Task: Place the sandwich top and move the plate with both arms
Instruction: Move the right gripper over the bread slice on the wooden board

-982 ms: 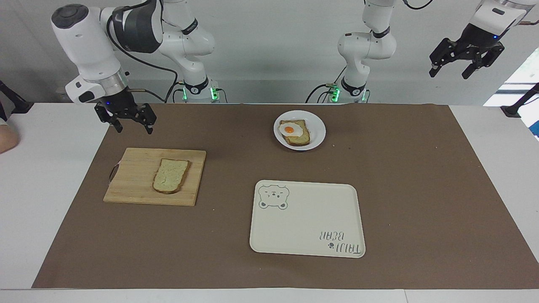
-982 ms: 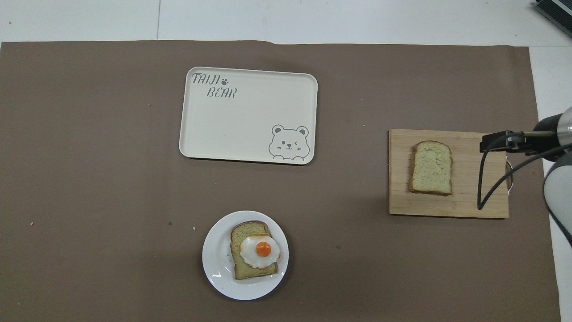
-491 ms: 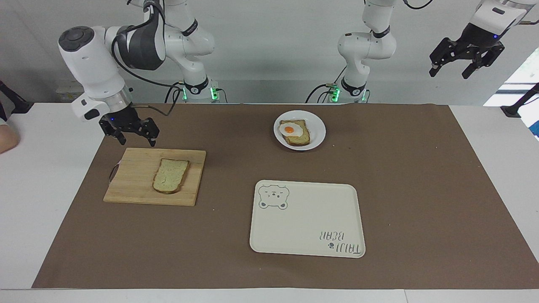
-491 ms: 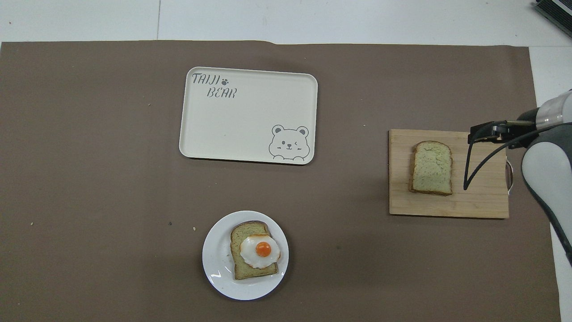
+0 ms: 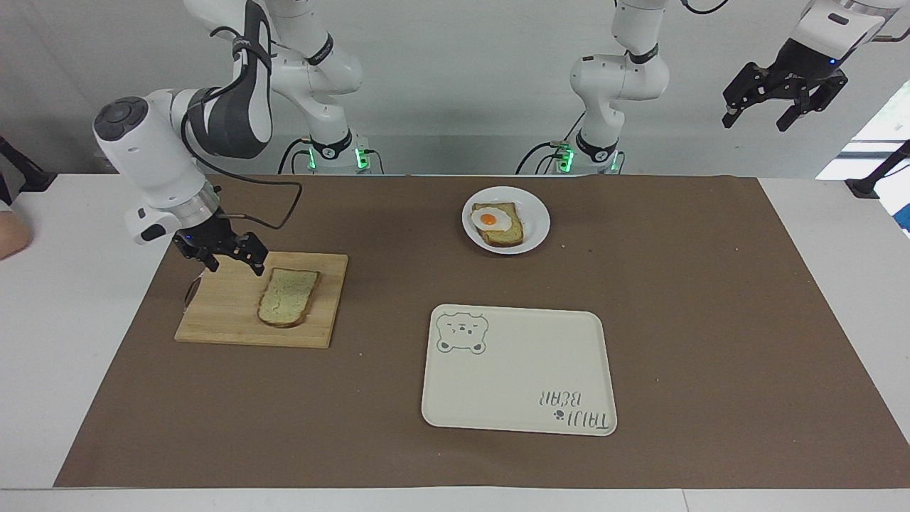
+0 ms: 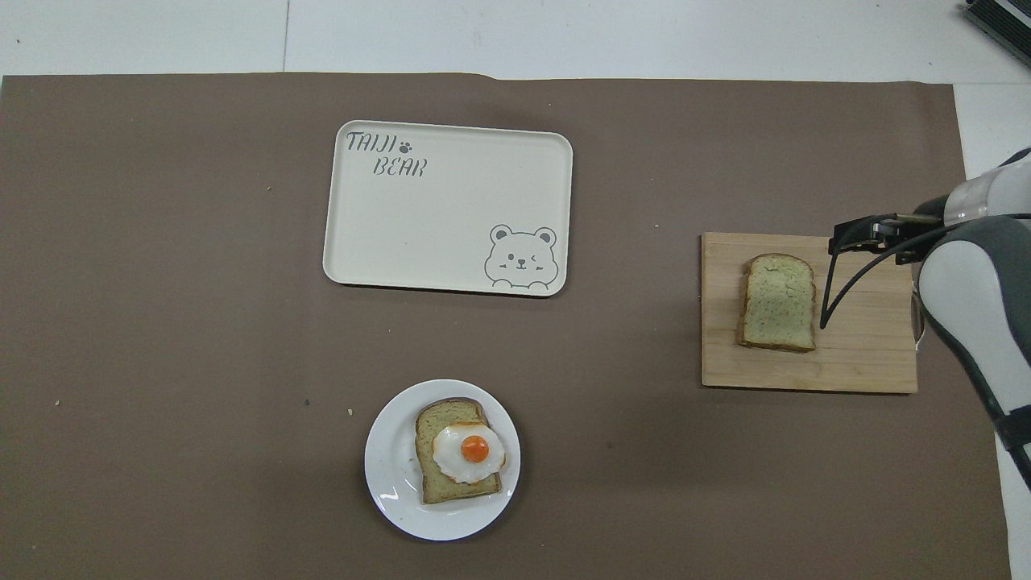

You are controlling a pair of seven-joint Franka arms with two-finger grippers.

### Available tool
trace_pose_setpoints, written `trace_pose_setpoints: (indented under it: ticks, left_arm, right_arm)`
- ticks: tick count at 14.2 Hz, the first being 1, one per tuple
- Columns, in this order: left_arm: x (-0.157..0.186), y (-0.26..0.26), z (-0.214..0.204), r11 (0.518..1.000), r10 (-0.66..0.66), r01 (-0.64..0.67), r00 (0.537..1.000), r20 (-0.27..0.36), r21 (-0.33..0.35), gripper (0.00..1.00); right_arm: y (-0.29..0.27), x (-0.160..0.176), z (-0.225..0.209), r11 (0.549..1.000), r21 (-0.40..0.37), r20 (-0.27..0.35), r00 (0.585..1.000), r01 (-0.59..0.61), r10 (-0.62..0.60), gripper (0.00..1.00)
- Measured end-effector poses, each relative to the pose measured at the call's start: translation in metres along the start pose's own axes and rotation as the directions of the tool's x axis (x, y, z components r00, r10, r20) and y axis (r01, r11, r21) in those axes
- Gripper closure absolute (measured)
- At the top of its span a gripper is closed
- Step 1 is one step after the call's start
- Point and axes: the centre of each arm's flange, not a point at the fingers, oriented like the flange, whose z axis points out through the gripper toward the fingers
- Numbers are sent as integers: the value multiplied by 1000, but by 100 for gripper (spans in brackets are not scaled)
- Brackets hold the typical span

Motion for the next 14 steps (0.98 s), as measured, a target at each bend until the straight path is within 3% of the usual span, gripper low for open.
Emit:
trace_pose_setpoints:
  ticks: [9,14]
  left_arm:
    - [0,0,0,1000,0,0,1000,1,0,0]
    - [0,0,0,1000,0,0,1000,2,0,0]
  right_arm:
    - [14,7,62,998,50,-3,999,43,-43,0]
    - [42,-14,106,994,102,67,997,-38,32,0]
